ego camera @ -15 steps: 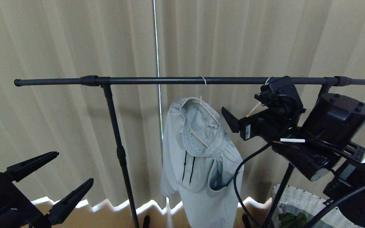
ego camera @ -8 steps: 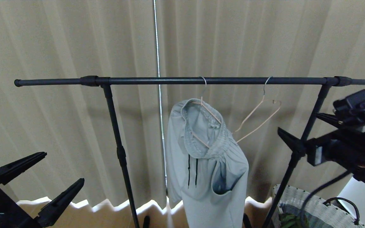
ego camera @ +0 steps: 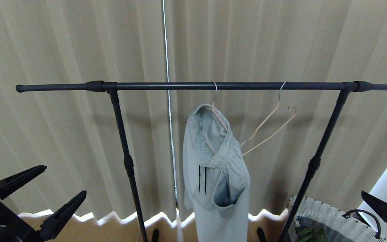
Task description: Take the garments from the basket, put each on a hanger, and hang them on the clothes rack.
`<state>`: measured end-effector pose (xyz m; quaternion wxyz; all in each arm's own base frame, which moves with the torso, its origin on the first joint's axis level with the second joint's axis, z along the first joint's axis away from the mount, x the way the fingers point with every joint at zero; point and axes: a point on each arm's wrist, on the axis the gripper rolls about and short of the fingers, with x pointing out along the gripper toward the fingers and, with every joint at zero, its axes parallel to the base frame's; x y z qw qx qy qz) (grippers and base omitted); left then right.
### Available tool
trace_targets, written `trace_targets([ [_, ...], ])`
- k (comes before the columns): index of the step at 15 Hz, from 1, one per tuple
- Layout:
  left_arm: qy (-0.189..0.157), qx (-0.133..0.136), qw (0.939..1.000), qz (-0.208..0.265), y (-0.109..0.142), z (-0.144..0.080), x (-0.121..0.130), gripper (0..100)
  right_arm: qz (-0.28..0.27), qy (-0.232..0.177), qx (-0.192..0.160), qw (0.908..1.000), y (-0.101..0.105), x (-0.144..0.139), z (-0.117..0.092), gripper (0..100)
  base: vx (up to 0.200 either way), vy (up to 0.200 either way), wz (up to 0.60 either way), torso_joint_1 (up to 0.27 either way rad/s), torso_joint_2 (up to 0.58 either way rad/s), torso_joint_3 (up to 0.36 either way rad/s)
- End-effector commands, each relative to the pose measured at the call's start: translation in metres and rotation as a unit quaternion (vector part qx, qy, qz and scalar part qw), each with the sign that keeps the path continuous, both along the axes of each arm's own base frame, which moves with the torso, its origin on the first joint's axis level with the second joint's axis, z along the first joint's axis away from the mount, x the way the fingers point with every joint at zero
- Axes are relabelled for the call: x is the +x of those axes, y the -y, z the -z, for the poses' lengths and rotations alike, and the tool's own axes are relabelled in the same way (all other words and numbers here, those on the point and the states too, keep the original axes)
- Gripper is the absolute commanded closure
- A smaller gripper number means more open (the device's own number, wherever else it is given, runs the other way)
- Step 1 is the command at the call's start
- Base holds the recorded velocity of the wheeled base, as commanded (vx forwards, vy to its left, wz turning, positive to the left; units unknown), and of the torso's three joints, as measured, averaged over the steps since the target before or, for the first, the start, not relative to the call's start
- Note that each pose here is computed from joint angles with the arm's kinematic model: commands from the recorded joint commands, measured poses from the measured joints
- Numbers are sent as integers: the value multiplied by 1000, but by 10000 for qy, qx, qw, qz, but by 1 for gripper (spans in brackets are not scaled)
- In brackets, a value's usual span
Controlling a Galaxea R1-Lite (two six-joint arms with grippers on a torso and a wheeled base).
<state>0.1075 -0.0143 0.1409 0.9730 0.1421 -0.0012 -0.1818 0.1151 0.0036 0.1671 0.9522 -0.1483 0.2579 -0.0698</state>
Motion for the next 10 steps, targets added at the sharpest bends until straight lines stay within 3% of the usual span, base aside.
trace_targets([
  [1, -197, 9, 9998, -9, 0, 4, 5, 0, 365, -137, 0, 9992, 9, -7, 8, 0, 0, 0, 0, 0, 0, 0],
  [6, -222, 25, 9997, -15, 0, 5, 6, 0, -227, -163, 214, 9994, 4, -16, 26, 0, 0, 0, 0, 0, 0, 0],
  [10, -219, 32, 9998, -15, 0, 5, 6, 0, -672, -18, -187, 9976, 1, -22, 45, 0, 0, 0, 0, 0, 0, 0],
])
